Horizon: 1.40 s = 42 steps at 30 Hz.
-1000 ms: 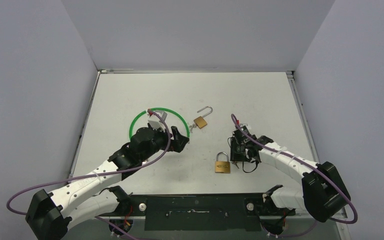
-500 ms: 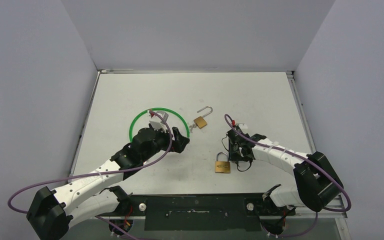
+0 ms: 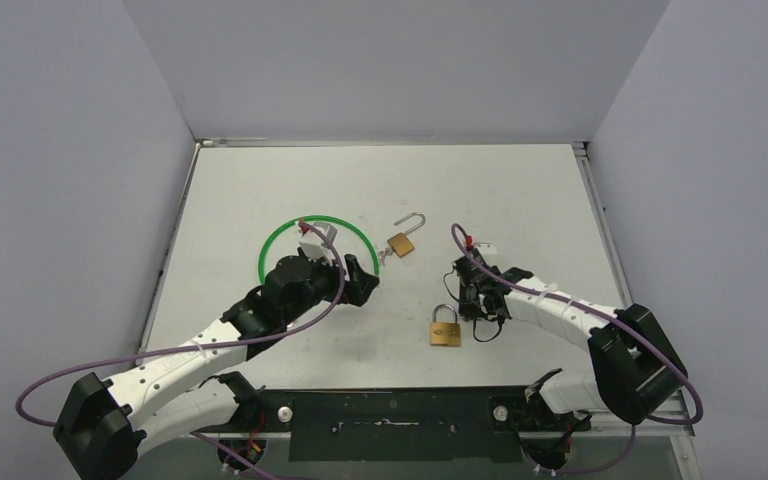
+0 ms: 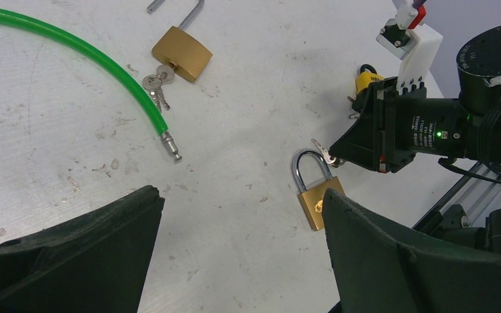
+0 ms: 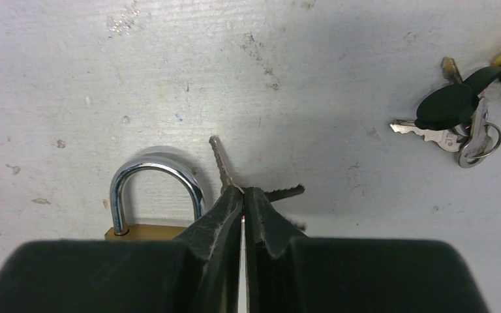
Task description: Unlock with the key
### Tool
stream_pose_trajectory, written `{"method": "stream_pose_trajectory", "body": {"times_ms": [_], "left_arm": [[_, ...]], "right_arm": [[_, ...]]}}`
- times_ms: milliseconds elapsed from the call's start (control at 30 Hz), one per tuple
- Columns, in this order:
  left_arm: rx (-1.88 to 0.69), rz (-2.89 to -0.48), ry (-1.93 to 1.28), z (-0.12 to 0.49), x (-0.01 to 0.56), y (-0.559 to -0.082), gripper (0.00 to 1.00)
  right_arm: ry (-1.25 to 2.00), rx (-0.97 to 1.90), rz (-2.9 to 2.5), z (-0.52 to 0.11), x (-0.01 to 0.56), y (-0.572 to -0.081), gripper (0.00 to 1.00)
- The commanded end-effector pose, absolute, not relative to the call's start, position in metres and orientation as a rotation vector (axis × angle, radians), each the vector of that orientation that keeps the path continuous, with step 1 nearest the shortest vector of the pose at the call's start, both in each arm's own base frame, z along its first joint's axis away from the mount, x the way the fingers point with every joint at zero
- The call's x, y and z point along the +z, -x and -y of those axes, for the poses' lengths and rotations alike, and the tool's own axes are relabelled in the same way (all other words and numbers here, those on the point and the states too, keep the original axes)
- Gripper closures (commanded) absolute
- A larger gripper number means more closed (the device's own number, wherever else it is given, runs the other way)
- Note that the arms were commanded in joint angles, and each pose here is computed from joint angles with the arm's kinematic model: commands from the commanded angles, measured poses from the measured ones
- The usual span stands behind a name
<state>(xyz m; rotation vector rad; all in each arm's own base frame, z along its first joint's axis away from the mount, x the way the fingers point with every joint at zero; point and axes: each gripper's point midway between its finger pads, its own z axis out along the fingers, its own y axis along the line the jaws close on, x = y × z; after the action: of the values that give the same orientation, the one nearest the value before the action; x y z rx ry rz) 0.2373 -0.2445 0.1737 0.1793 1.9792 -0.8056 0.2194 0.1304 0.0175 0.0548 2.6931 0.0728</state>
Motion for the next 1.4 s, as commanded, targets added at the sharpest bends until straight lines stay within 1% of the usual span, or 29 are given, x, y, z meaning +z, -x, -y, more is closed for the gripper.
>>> {"method": "stream_pose_trajectory", "body": {"times_ms": [0, 233, 400, 533, 567, 633, 667, 800, 867, 967, 1067, 1133, 1267, 1367], "left_arm": [[-0.881, -1.920, -0.147, 0.254, 0.193, -0.241, 0.11], [-0.966, -1.943, -0.050, 0.263, 0.193, -0.242, 0.11], [-0.983, -1.971, 0.015, 0.266, 0.187, -0.246, 0.11], [-1.038, -1.989, 0.076, 0.272, 0.186, -0.245, 0.11], [-1.061, -2.015, 0.129, 0.274, 0.184, -0.244, 0.11], [-1.073, -2.107, 0.376, 0.268, 0.173, -0.245, 0.11], [-1.115, -2.111, 0.481, 0.269, 0.174, -0.245, 0.11], [-1.476, -1.988, 0.734, 0.283, 0.188, -0.235, 0.11], [-1.537, -1.955, 0.799, 0.284, 0.188, -0.236, 0.11], [-1.513, -1.946, 0.694, 0.290, 0.195, -0.243, 0.11], [-1.491, -1.927, 0.518, 0.298, 0.213, -0.247, 0.11], [-1.505, -1.865, 0.392, 0.302, 0.228, -0.246, 0.11], [-1.557, -1.729, 0.186, 0.308, 0.254, -0.238, 0.04], [-1.583, -1.691, 0.083, 0.313, 0.262, -0.230, 0.03]], "right_arm": [[-0.071, 0.121, -2.575, -0.133, 0.040, -0.233, 1.00], [-0.078, 0.270, -2.391, -0.140, 0.084, -0.243, 1.00], [-0.080, 0.261, -2.390, -0.136, 0.087, -0.239, 1.00], [-0.055, 0.381, -2.335, -0.150, 0.106, -0.240, 1.00], [-0.037, 0.422, -2.315, -0.155, 0.113, -0.240, 1.00], [-0.006, 0.499, -2.280, -0.166, 0.125, -0.242, 1.00], [0.014, 0.557, -2.266, -0.174, 0.132, -0.240, 1.00], [0.094, 0.782, -2.186, -0.207, 0.156, -0.238, 1.00], [0.161, 0.914, -2.124, -0.225, 0.169, -0.233, 1.00], [0.264, 1.087, -2.003, -0.247, 0.193, -0.224, 1.00], [0.327, 1.182, -1.926, -0.259, 0.211, -0.218, 1.00], [0.354, 1.230, -1.898, -0.264, 0.218, -0.213, 1.00], [0.380, 1.304, -1.872, -0.271, 0.225, -0.206, 1.00], [0.393, 1.369, -1.842, -0.275, 0.233, -0.200, 1.00]]}}
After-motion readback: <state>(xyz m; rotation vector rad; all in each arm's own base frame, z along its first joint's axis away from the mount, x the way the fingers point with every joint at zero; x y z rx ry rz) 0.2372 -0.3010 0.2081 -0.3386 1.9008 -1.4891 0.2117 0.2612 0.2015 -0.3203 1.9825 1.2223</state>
